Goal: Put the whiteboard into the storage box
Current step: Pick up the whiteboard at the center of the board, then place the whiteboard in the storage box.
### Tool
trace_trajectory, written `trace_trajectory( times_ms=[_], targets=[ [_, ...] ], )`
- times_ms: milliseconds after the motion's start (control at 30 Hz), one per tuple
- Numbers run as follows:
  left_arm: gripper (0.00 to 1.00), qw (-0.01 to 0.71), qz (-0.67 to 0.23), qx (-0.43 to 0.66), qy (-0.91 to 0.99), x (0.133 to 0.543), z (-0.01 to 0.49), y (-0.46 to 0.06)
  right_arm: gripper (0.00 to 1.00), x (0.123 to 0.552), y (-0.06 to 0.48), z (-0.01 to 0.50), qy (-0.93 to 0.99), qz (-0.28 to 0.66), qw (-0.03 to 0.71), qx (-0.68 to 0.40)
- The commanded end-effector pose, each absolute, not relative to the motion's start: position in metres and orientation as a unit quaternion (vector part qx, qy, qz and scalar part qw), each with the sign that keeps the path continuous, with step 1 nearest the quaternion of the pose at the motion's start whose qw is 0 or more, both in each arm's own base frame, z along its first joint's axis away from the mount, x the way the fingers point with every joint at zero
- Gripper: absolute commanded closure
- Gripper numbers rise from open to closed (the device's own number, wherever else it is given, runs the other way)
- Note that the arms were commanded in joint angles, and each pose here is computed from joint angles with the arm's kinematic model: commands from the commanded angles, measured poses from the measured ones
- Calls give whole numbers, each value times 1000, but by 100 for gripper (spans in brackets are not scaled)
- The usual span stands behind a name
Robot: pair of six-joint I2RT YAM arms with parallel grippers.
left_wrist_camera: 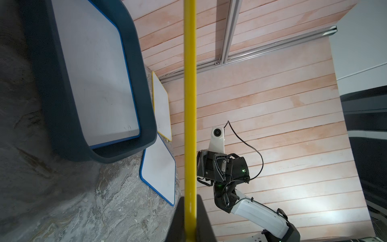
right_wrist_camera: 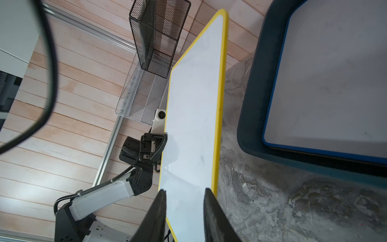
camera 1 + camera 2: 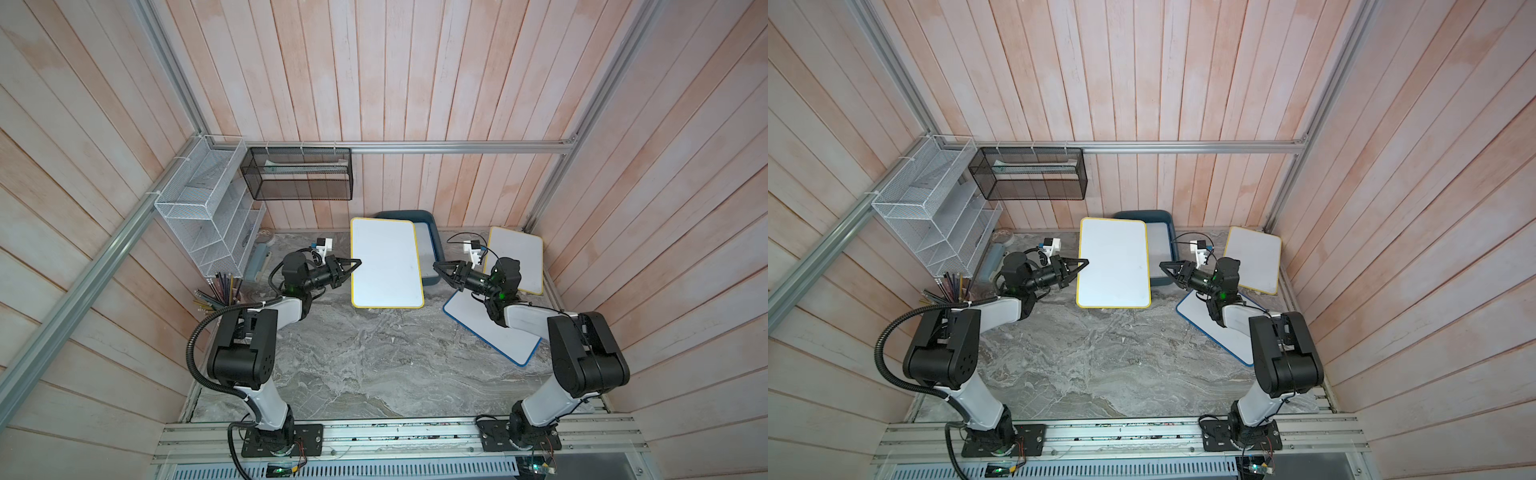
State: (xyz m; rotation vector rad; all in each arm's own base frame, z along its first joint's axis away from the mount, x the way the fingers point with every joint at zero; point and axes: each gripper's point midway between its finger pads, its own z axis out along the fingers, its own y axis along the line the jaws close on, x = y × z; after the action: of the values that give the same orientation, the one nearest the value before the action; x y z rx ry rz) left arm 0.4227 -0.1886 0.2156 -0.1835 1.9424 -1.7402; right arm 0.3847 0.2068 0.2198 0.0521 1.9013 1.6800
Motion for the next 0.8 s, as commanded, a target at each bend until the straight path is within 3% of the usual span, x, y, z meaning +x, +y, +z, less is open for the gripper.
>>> trace_trajectory(
  times_ms=[0,767],
  targets=[
    [100,295,-625,-74,718,441,225,-185,68,382,200,213,725,616,309,19],
    [100,299,-575,-102,755,512,229,-224,67,365,165,203,722,608,328,35]
  ],
)
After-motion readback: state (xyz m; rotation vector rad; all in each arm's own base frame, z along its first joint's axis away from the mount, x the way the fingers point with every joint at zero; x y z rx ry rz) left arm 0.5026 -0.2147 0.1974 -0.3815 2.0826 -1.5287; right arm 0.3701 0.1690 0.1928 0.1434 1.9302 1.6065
